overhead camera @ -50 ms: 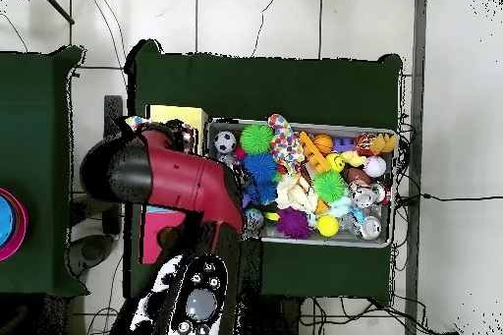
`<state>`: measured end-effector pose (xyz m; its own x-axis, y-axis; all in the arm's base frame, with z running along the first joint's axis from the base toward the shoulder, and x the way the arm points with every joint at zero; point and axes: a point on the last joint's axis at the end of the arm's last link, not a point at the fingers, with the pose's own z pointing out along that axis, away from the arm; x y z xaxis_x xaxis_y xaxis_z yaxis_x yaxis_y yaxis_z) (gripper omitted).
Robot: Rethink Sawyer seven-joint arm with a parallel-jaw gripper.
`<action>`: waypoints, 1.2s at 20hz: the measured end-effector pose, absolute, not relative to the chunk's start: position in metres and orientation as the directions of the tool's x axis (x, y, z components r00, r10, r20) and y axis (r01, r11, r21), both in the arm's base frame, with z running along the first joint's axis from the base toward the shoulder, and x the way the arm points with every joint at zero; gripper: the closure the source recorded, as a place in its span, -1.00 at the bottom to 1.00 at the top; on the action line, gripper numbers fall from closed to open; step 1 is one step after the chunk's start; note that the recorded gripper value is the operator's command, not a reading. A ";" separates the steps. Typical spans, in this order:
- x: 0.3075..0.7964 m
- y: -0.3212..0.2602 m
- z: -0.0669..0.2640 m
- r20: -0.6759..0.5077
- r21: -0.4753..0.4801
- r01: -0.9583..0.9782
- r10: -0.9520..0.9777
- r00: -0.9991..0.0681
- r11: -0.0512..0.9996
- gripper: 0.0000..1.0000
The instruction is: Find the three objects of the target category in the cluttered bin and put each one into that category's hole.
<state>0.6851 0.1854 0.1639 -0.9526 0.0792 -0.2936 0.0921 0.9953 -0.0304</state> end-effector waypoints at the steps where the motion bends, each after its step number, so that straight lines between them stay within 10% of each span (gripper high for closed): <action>1: 0.685 0.184 0.162 -0.292 -0.032 0.094 0.081 -0.953 0.995 1.00; 24: 0.652 0.178 0.111 -0.199 0.025 0.145 0.147 -0.969 0.989 1.00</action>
<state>0.6517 0.1783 0.1106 -0.9690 0.1472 -0.1985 0.1451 0.9891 0.0253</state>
